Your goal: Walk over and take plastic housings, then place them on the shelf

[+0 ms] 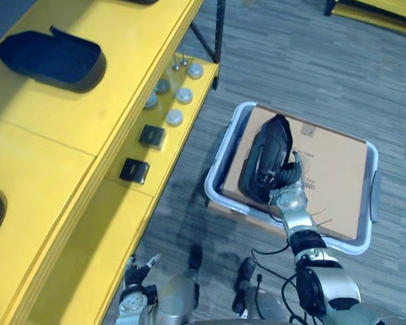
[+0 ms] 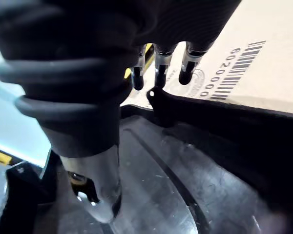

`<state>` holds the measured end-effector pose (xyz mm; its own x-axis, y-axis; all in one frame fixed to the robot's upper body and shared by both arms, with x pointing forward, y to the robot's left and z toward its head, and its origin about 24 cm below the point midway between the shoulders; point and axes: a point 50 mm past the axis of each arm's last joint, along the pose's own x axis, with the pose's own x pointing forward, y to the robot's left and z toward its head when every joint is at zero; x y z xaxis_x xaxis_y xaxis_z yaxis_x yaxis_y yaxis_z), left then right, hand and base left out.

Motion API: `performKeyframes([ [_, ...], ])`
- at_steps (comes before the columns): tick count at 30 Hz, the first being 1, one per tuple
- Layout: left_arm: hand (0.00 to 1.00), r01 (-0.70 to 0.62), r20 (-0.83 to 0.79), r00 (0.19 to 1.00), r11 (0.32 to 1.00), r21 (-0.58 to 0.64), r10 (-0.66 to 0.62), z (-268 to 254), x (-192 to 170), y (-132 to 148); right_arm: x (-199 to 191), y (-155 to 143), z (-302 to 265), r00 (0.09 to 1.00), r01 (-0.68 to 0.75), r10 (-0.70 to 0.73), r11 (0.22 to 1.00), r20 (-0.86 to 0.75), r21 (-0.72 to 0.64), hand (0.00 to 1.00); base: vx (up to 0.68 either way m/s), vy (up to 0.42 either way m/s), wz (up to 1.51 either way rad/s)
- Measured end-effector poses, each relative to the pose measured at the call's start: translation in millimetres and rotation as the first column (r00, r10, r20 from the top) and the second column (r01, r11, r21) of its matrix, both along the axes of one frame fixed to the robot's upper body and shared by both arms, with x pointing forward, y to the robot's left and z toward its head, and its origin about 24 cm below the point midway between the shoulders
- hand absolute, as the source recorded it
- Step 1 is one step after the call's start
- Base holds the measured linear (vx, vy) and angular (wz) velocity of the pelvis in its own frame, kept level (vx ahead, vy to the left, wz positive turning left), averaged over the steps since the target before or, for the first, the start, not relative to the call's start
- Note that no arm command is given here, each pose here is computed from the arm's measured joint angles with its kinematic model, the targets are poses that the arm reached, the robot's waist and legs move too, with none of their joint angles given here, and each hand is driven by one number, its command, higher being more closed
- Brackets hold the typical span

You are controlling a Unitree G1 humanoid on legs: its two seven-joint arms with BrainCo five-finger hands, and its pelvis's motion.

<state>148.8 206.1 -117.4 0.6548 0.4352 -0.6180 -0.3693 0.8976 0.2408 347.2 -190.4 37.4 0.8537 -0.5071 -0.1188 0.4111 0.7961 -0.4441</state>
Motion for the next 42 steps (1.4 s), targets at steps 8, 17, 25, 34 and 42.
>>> performKeyframes([
  [8,0.0,0.038,0.031,0.999,0.999,-0.005,-0.038,4.3,13.8,-7.2,4.7,9.3,15.8,0.997,-0.025,0.026,1.0,0.073,-0.01,0.0,0.09,0.004,-0.04],
  [17,0.0,0.04,0.035,0.999,0.999,-0.006,-0.04,5.1,15.5,-7.8,-7.6,11.2,6.8,0.997,-0.026,0.026,1.0,0.078,0.0,1.0,0.05,0.007,0.03],
  [25,0.0,0.043,0.033,0.999,0.999,-0.007,-0.042,4.7,14.9,-7.6,-13.7,10.6,-5.3,0.998,-0.056,0.055,0.998,0.031,0.022,1.0,-0.04,-0.001,-0.08],
  [34,0.0,0.037,0.028,0.999,0.999,-0.015,-0.036,3.6,13.6,-6.9,-17.1,1.4,-16.8,0.999,-0.042,0.043,0.997,-0.017,0.07,1.0,-0.01,-0.005,0.0],
  [42,0.0,0.05,0.076,0.996,0.999,-0.012,-0.049,11.6,20.8,-9.3,-19.3,-9.1,4.2,0.995,-0.008,0.0,0.997,0.1,0.076,1.0,0.08,-0.009,0.01],
])
